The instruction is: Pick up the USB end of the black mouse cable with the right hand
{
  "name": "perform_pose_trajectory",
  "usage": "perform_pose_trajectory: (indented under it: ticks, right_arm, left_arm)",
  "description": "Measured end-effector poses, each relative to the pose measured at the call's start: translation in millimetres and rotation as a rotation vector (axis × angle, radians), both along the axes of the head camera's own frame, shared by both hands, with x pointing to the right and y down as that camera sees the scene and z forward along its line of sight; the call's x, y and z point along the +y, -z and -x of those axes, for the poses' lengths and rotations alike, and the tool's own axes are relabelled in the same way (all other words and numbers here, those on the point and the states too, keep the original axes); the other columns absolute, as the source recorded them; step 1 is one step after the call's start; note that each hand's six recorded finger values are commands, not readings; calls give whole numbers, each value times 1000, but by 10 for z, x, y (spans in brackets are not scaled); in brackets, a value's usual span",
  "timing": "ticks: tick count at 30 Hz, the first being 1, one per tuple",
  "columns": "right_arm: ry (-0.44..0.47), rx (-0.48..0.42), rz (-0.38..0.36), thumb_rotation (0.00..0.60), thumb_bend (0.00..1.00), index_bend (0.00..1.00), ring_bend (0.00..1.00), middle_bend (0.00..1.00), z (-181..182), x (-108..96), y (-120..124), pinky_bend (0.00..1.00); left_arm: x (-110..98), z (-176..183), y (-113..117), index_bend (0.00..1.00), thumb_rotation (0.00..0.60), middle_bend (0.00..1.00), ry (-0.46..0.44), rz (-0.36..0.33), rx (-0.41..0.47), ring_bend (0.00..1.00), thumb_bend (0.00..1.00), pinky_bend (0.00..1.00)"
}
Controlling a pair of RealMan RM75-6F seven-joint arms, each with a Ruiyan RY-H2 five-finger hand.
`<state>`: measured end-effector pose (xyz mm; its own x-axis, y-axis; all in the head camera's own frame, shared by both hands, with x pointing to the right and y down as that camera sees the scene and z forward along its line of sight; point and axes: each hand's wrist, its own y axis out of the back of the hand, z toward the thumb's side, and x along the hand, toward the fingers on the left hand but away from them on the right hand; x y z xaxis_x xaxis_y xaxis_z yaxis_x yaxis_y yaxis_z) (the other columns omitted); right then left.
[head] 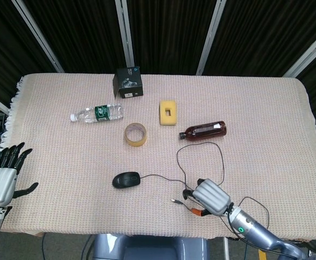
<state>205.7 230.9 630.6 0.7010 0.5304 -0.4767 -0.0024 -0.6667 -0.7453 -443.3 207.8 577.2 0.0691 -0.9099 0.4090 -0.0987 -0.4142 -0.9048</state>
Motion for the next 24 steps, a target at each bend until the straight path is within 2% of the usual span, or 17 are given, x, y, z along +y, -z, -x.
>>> perform_pose_trajectory:
  ticks: [6, 13, 20, 24]
  right_arm:
    - [-24, 31, 27, 600, 262, 482, 915, 1000, 205, 52, -192, 607]
    - [-32, 62, 46, 600, 297, 496, 997, 1000, 405, 101, -327, 751]
    - [-33, 65, 46, 600, 289, 502, 1000, 1000, 584, 118, -369, 883]
    - [-37, 75, 49, 600, 278, 487, 1000, 1000, 641, 115, -400, 893]
  left_arm:
    - [-1, -7, 12, 126, 600, 0, -2, -5, 17, 0, 155, 0]
    - [-17, -7, 35, 142, 600, 0, 0, -19, 29, 0, 156, 0]
    - [-27, 11, 36, 149, 600, 0, 9, -23, 35, 0, 155, 0]
    - [-28, 5, 44, 150, 600, 0, 6, -26, 39, 0, 155, 0]
